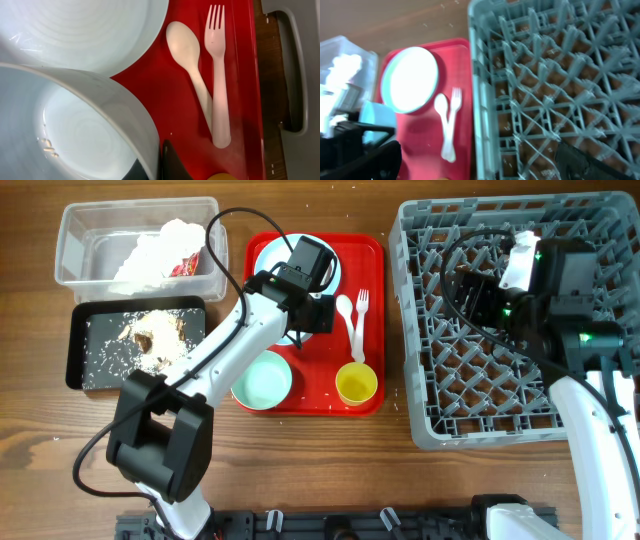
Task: Sort waste into correct bins and load items into the dishwasher rack
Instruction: 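Release the bowl and move the left gripper toward the yellow cup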
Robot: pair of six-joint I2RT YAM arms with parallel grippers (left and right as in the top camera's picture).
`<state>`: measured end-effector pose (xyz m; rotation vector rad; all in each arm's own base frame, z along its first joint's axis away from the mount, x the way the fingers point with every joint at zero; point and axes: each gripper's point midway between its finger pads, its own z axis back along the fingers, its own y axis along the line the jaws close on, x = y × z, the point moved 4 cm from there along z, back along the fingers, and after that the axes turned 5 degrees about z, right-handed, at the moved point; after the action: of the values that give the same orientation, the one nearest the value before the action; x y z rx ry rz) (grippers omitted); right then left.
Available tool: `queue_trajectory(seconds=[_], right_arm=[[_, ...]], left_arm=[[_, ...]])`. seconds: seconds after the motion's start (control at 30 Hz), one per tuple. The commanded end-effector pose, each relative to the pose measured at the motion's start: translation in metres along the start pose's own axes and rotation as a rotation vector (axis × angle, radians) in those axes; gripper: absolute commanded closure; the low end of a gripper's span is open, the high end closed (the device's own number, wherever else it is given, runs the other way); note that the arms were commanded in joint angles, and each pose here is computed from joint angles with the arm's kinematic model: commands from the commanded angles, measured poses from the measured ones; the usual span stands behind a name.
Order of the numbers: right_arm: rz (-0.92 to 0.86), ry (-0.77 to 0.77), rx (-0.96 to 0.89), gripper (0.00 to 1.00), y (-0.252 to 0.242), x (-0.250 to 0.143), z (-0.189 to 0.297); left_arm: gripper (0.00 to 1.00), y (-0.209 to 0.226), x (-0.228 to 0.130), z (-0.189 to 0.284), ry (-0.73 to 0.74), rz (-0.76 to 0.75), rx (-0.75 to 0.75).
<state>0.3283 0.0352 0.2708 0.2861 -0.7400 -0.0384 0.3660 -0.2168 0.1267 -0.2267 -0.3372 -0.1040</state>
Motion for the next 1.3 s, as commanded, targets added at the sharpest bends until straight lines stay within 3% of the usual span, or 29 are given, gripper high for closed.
queue_trajectory(seconds=[0.0,0.33,0.63,0.87,1.1,1.27], right_arm=[[0.026,-0.069,0.077,0.0,0.016,0.014,0.013],[0.031,-0.092,0.081,0.0,0.017,0.017,0.017],[0.033,-0.09,0.08,0.0,0.017,0.017,0.017],[0.033,-0.09,0.081,0.0,0.017,0.017,0.017],[0.029,-0.076,0.077,0.0,0.016,0.014,0.016],[0.051,-0.063,0.074,0.0,0.016,0.011,0.016]], left_arm=[[0.96,0.0,0.001,-0.004,0.001,0.008,0.011],[0.92,-0.006,-0.009,-0.015,0.063,0.036,-0.043],[0.76,-0.005,-0.011,-0.019,0.072,0.037,-0.039],[0.57,-0.006,-0.007,-0.017,0.061,0.038,-0.048],[0.46,-0.026,0.002,0.019,0.078,0.032,-0.191],[0.41,-0.038,-0.019,0.045,0.161,-0.068,-0.306]])
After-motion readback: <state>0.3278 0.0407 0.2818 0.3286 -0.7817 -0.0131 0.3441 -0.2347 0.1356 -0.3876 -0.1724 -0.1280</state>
